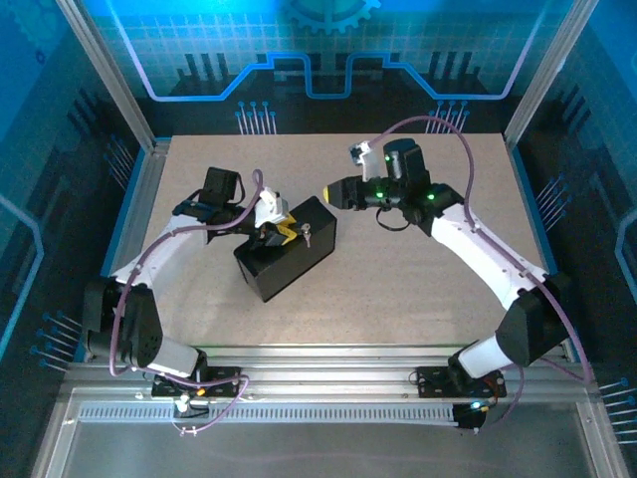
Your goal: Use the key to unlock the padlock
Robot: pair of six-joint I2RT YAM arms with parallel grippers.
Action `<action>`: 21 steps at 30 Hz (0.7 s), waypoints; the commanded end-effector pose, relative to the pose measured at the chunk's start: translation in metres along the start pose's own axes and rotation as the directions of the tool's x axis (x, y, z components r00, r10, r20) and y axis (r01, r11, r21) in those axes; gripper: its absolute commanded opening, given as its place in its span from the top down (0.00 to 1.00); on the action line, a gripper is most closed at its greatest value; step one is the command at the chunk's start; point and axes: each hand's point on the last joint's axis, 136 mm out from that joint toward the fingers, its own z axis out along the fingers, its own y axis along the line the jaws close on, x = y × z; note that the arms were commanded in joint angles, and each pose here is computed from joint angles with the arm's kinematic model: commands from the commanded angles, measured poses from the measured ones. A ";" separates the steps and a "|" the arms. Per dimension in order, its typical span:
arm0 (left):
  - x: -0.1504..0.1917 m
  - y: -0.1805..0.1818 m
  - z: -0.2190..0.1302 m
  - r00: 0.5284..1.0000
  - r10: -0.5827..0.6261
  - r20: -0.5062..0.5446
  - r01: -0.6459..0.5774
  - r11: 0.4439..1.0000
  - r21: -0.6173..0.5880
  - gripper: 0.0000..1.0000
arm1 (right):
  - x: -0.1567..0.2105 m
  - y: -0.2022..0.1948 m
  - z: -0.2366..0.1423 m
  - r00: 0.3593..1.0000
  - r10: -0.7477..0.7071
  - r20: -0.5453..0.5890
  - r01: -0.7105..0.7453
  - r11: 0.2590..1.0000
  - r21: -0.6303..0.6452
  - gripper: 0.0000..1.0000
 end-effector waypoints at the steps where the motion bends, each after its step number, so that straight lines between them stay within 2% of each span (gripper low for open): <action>1: -0.008 -0.019 -0.001 0.999 0.002 0.039 -0.006 0.995 0.101 1.00 | 0.056 0.014 0.010 0.899 -0.412 -0.148 0.378 0.902 -0.210 0.55; 4: -0.010 -0.019 0.000 0.999 -0.005 0.047 -0.001 0.993 0.114 1.00 | 0.063 0.007 0.019 0.816 -0.576 -0.034 0.552 0.796 -0.248 0.56; 6: -0.011 -0.018 0.000 0.999 -0.008 0.049 0.002 0.993 0.118 1.00 | 0.054 0.008 0.019 0.771 -0.633 0.073 0.630 0.739 -0.237 0.57; 9: -0.012 -0.019 0.000 0.999 -0.010 0.045 0.004 0.991 0.134 1.00 | 0.055 0.013 0.023 0.661 -0.729 0.176 0.747 0.620 -0.239 0.61; 12: -0.008 -0.020 0.001 0.999 -0.020 0.036 0.014 0.989 0.150 1.00 | 0.057 0.014 0.032 0.593 -0.777 0.212 0.801 0.541 -0.256 0.67; 16: -0.006 -0.018 0.001 0.999 -0.028 0.036 0.023 0.988 0.150 1.00 | 0.062 0.009 0.052 0.527 -0.827 0.194 0.845 0.487 -0.220 0.66; 21: -0.006 -0.016 -0.001 0.999 -0.030 0.041 0.024 0.990 0.140 1.00 | 0.071 0.008 0.064 0.491 -0.854 0.172 0.863 0.449 -0.233 0.65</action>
